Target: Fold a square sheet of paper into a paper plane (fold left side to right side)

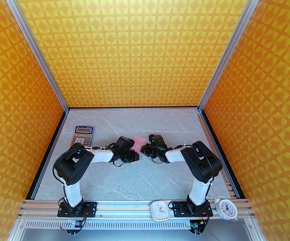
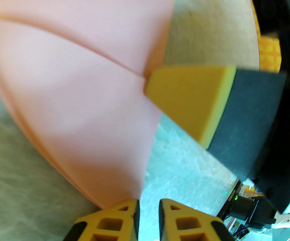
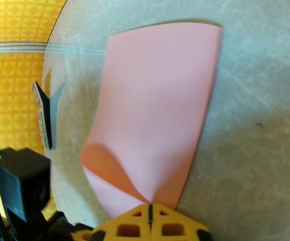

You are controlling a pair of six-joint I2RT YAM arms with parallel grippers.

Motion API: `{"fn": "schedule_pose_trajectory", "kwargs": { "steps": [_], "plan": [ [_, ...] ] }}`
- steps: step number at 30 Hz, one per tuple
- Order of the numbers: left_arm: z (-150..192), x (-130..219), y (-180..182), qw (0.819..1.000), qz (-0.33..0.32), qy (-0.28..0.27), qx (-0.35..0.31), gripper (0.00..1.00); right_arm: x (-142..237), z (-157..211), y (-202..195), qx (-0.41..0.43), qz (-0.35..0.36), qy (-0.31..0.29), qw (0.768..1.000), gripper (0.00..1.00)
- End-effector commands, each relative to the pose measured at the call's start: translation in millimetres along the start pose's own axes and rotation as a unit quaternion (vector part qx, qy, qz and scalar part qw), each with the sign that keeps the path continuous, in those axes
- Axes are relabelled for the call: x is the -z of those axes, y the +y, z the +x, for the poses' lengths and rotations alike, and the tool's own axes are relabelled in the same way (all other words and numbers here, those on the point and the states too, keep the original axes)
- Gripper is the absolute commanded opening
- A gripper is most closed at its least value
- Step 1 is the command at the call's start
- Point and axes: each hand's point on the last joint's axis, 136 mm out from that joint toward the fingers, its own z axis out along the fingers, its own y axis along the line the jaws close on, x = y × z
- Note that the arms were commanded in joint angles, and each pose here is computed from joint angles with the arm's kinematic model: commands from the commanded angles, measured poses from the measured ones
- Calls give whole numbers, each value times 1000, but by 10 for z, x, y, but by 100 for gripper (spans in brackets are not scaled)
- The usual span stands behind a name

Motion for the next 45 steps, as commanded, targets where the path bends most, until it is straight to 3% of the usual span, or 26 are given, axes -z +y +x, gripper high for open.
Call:
{"fn": "schedule_pose_trajectory", "kwargs": {
  "steps": [1,11,26,37,45],
  "plan": [
    [122,-87,60,1000,-10,28,-1,20,-77,43,-180,-2,29,9,1000,0],
    [119,-25,-26,999,-13,30,-15,20,-75,57,-214,-5,35,10,999,0],
    [407,-57,54,994,-55,84,-36,20,-74,59,-228,-6,38,9,999,0],
    [-400,427,-188,999,-8,-32,-14,21,-61,79,-226,-3,37,13,999,0],
    [-687,293,-55,999,-8,-44,4,21,-67,92,-244,-6,38,14,999,0]
  ]
}}
